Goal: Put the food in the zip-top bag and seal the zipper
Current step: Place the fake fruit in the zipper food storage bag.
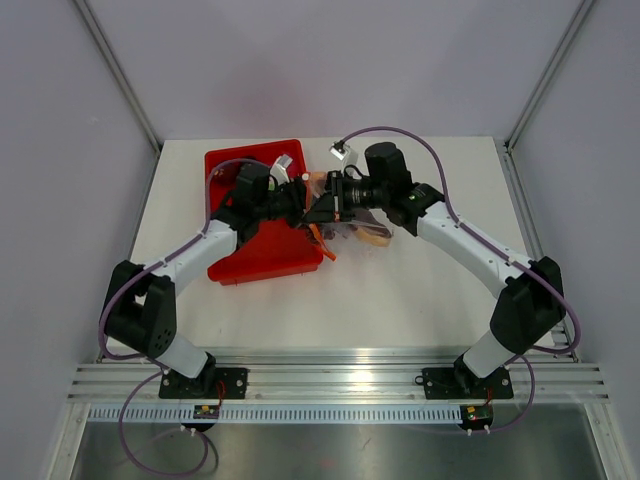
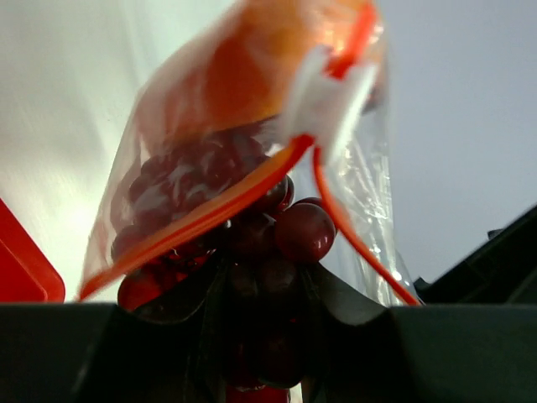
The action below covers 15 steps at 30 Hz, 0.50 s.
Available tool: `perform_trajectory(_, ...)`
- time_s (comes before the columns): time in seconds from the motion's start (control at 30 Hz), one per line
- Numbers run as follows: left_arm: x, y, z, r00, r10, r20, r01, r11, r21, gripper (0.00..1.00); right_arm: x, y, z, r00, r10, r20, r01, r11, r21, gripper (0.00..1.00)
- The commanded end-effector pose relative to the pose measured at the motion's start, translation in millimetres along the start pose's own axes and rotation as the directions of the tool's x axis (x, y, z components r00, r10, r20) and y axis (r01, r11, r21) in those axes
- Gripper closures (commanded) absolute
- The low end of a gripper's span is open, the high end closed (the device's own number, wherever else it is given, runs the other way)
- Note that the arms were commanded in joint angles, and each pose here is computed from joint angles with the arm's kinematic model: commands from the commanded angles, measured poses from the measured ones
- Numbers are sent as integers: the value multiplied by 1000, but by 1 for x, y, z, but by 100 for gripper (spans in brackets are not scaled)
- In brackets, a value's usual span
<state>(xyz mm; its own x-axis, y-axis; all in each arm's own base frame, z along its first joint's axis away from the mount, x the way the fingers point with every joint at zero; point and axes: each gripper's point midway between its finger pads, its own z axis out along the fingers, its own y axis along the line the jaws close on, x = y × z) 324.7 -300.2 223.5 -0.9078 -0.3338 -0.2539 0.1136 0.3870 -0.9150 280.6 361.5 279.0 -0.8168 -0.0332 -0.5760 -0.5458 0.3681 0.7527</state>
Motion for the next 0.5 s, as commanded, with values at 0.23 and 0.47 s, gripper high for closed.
perform_trajectory(0.23,-8,-24,8,996,79,52,-80,997,18,95,15,34,11,1000,12,-25,-15,991,-130,100)
perform_trajectory(0.47,-8,-32,-25,981,172,95,-166,984,-71,94,11,35,21,997,79,4,-76,977,-197,100)
